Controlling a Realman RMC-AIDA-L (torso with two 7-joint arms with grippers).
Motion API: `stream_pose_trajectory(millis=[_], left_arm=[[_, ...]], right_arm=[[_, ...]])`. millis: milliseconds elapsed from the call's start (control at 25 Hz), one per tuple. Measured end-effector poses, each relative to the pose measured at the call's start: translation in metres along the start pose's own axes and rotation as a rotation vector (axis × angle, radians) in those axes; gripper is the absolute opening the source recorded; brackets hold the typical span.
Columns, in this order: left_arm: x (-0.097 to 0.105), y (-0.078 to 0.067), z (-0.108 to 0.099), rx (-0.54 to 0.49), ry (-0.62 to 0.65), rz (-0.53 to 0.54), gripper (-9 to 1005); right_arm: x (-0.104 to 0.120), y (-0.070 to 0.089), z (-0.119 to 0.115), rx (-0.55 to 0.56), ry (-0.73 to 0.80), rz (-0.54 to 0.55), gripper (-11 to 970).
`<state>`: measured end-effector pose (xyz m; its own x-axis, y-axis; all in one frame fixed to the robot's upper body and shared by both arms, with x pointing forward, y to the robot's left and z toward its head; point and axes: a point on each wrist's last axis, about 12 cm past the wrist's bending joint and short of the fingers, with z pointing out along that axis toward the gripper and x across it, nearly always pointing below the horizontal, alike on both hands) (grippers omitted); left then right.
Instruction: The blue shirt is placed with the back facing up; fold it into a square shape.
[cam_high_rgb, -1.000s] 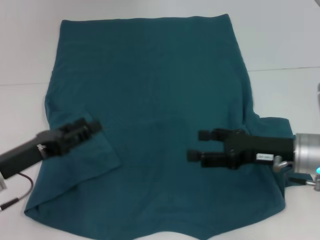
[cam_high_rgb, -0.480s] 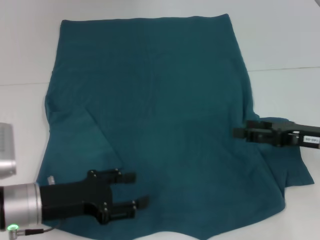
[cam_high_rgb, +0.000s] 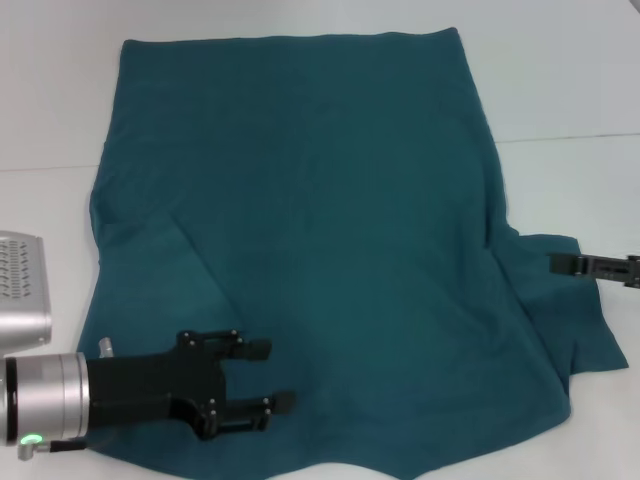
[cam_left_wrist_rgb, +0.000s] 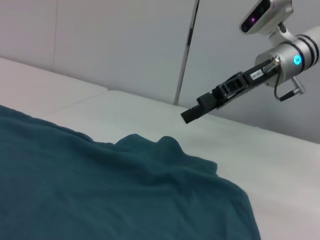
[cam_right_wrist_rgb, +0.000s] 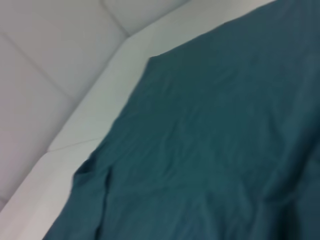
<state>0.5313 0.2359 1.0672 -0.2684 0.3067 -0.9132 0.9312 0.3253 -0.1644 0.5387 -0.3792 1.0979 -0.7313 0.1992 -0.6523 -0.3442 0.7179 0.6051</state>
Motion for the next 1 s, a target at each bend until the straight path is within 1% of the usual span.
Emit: stream_pose_trajectory(millis=[160,400,640,880,1000], left_arm=[[-0.003,0.001,0.001,0.004,0.011,0.016,705],[-0.003,0.001,0.004,0.012,0.014,0.014,705],[-0.004,0.0,0.005,0.018,0.016,0.013,705],[-0.004,0.001,0.005,0.015,0.017,0.014,705],[-0.004,0.001,0.005,0.015,0.017,0.013,705]], right_arm=[[0.002,-0.01,-0.009,0.065,0.01,0.059,923],[0.002,-0.021,-0.004,0.178,0.046,0.112,923],[0.0,-0.025,0.005,0.247,0.066,0.137,922],[-0.002,-0.024,0.013,0.26,0.055,0.124,922],[-0.001,-0.023,0.02,0.267,0.05,0.116,922]])
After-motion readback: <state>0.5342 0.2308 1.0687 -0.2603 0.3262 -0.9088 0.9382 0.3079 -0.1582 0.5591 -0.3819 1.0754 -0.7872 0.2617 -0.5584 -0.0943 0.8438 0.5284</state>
